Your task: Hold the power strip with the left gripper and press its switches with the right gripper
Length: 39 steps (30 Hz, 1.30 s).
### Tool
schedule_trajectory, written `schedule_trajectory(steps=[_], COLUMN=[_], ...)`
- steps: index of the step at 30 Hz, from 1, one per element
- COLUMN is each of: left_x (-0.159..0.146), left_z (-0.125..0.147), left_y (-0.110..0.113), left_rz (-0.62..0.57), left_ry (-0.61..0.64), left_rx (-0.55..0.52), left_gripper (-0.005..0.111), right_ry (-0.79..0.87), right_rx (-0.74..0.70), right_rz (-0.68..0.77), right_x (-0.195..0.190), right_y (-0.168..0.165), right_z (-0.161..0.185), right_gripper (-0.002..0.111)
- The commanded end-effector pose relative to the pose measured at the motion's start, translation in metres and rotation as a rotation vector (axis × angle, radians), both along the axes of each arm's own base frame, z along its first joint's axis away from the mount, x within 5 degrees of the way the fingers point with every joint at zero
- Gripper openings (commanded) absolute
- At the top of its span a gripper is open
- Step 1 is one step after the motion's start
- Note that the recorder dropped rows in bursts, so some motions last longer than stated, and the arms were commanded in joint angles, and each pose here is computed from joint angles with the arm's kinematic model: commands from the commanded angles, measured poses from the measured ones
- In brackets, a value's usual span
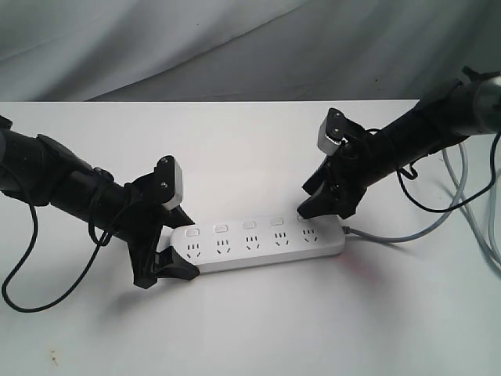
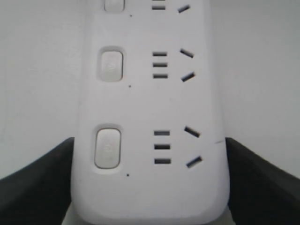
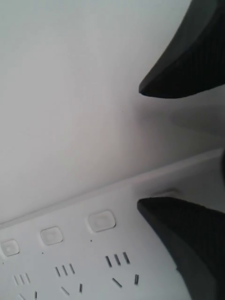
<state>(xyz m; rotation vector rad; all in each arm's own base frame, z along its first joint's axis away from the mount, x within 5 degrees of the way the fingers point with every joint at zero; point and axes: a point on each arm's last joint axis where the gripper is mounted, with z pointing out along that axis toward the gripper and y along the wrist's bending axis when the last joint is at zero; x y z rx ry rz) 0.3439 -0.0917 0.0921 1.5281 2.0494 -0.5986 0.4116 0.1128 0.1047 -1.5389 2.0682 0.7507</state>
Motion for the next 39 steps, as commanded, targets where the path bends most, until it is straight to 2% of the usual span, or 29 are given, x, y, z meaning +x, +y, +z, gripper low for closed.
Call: schedule_trajectory(steps=[1, 4, 7, 9, 13, 15, 18, 27, 29, 31, 37, 39], left_x=[0.001, 0.001, 0.001, 0.001, 0.001, 0.001, 0.001, 0.001, 0.001, 0.001, 0.001, 0.001], left_z=[0.002, 0.002, 0.002, 0.002, 0.002, 0.002, 0.002, 0.002, 0.002, 0.002, 0.002, 0.002], left_y=[-0.002, -0.002, -0.002, -0.002, -0.002, -0.002, -0.002, -0.002, -0.002, -0.002, -0.002, -0.002], left_rz=[-0.007, -0.007, -0.007, -0.007, -0.007, -0.007, -0.007, -0.007, -0.007, -0.007, -0.007, -0.007], left_ry=[-0.009, -0.009, -0.009, -0.009, -0.009, -0.009, -0.009, -0.009, -0.009, -0.009, -0.009, -0.009], left_rx=[-0.003, -0.003, -0.003, -0.003, -0.003, -0.003, -0.003, -0.003, -0.003, -0.003, -0.003, -0.003], left_gripper=[0.000, 0.000, 0.000, 0.000, 0.000, 0.000, 0.000, 0.000, 0.000, 0.000, 0.000, 0.000], right_ry=[0.020, 0.023, 0.014, -0.036, -0.234, -0.334, -0.436, -0.421, -0.430, -0.418, -0.426, -0.459], right_rx=[-0.116, -0.136, -0.068, -0.030, 0.021, 0.030, 0.096, 0.304, 0.311, 0.329, 0.399, 0.424], right_rz=[0.071, 0.074, 0.037, 0.030, -0.047, -0.142, -0.416, -0.637, -0.605, -0.585, -0.552, -0.552], right_x=[-0.006, -0.007, -0.005, -0.004, -0.006, -0.008, -0.015, -0.058, -0.077, -0.091, -0.139, -0.154], right_y=[0.005, 0.010, 0.013, 0.016, 0.015, 0.011, 0.000, -0.009, -0.010, -0.010, -0.014, -0.017], right_z=[-0.028, -0.031, -0.014, 0.013, 0.097, 0.135, 0.196, 0.277, 0.295, 0.307, 0.345, 0.358], right_gripper=[0.057, 0.057, 0.057, 0.057, 0.057, 0.057, 0.057, 0.057, 0.056, 0.048, 0.001, 0.000])
